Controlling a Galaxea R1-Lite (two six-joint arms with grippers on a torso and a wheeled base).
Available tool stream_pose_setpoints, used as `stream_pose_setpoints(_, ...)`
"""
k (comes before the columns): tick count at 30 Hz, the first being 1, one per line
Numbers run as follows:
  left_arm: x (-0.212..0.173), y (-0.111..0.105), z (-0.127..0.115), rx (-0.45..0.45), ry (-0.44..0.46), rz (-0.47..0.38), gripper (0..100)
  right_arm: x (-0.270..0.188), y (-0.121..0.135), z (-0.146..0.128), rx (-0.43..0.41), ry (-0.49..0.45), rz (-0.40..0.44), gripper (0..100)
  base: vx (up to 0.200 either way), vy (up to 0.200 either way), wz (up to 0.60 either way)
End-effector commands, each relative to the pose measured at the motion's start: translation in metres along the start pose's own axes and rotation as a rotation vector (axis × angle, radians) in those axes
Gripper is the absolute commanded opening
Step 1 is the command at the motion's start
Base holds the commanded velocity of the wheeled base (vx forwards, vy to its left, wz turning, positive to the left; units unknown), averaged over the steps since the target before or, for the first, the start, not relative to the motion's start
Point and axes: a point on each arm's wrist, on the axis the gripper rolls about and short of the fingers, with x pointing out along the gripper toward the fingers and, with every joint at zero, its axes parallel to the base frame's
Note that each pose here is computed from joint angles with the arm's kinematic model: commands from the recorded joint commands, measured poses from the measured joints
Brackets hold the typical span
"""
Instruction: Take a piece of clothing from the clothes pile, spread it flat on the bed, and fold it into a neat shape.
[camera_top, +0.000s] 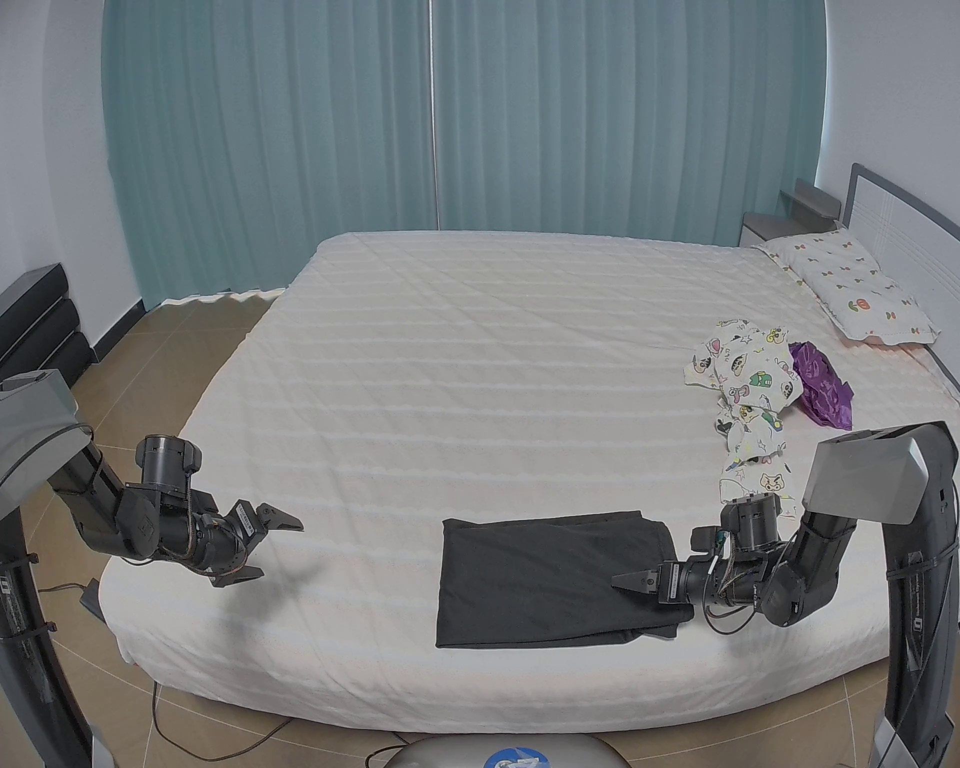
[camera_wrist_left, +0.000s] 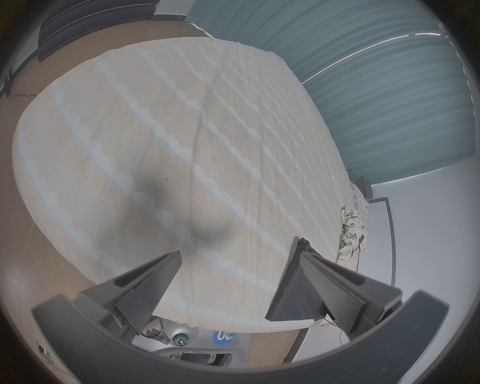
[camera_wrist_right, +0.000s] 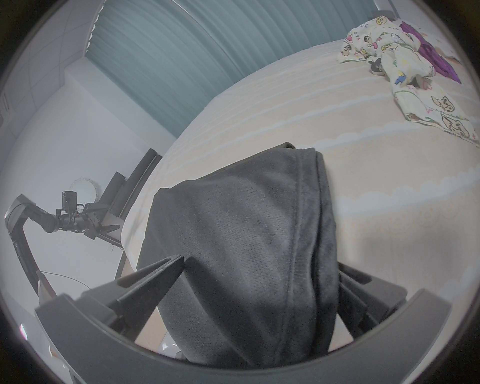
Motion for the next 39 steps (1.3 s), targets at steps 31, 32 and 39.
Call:
stream_pose_setpoints(31, 0.0, 0.001, -0.001, 0.001, 0.003, 0.002, 100, 0.009, 0.016, -0.008, 0.077, 0.001, 0.043, 0, 0.0, 0.0, 0.0)
stream_pose_setpoints(32, 0.0, 0.001, -0.001, -0.001, 0.004, 0.003, 100, 0.006, 0.016, -0.01, 0.077, 0.0, 0.041, 0, 0.0, 0.0, 0.0)
stream_pose_setpoints(39, 0.0, 0.001, -0.001, -0.001, 0.004, 0.003, 100, -0.011, 0.007, -0.014, 0.09, -0.036, 0.037, 0, 0.0, -0.086, 0.0)
